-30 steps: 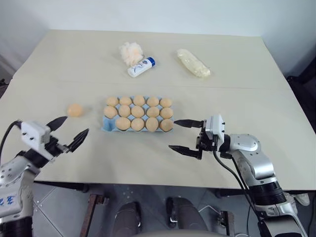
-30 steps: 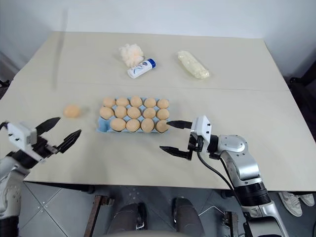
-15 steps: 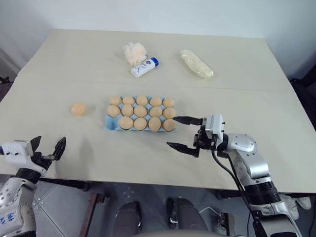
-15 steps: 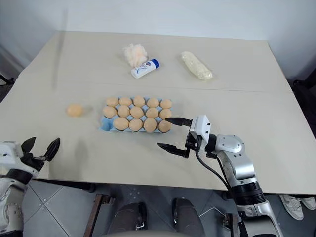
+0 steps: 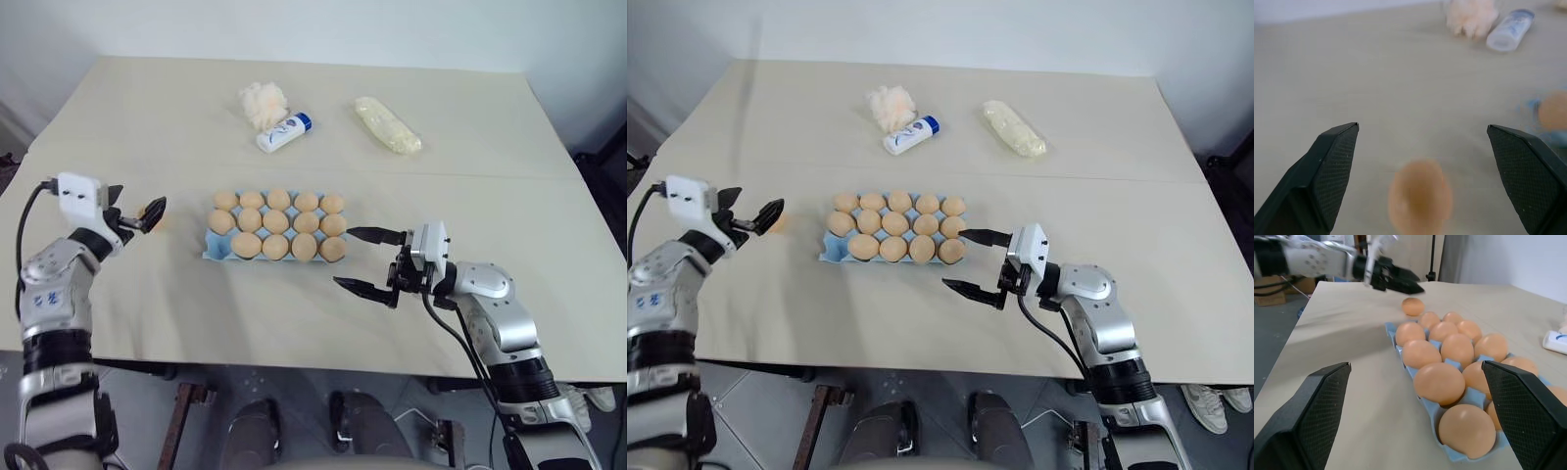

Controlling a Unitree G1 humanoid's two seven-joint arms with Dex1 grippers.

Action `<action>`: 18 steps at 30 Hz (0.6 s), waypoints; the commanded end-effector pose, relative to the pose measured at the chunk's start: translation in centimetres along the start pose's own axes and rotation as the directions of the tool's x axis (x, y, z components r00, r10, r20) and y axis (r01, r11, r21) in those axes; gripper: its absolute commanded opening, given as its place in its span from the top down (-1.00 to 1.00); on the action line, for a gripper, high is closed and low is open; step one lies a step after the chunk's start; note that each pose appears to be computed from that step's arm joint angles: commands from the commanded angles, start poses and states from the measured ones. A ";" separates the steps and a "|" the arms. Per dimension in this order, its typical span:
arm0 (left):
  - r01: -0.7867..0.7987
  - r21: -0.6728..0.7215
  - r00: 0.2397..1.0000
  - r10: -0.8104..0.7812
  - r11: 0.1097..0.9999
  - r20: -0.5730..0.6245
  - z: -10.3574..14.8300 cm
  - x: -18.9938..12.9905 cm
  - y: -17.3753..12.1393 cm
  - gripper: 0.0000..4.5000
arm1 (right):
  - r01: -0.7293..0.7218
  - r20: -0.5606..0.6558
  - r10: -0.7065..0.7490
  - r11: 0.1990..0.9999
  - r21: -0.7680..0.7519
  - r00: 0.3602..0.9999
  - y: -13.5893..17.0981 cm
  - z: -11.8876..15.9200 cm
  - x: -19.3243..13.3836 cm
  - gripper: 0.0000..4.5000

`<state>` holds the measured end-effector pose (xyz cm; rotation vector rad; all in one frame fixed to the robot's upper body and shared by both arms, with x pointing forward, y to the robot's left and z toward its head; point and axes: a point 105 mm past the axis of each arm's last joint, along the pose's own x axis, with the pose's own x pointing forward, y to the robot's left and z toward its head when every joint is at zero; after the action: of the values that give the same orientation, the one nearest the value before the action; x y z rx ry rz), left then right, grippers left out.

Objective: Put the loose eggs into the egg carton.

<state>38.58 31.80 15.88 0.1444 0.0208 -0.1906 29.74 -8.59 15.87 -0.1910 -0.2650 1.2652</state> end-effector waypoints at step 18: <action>0.090 0.045 0.988 -0.095 0.995 0.120 0.9 0.6 0.2 0.13 | 0.022 0.026 -0.022 0.999 -0.036 0.999 -0.4 0.7 0.3 -1.00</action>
<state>39.75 31.71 14.68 0.1699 0.0125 -0.2662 30.19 -8.56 15.87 -0.1967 -0.2663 1.2430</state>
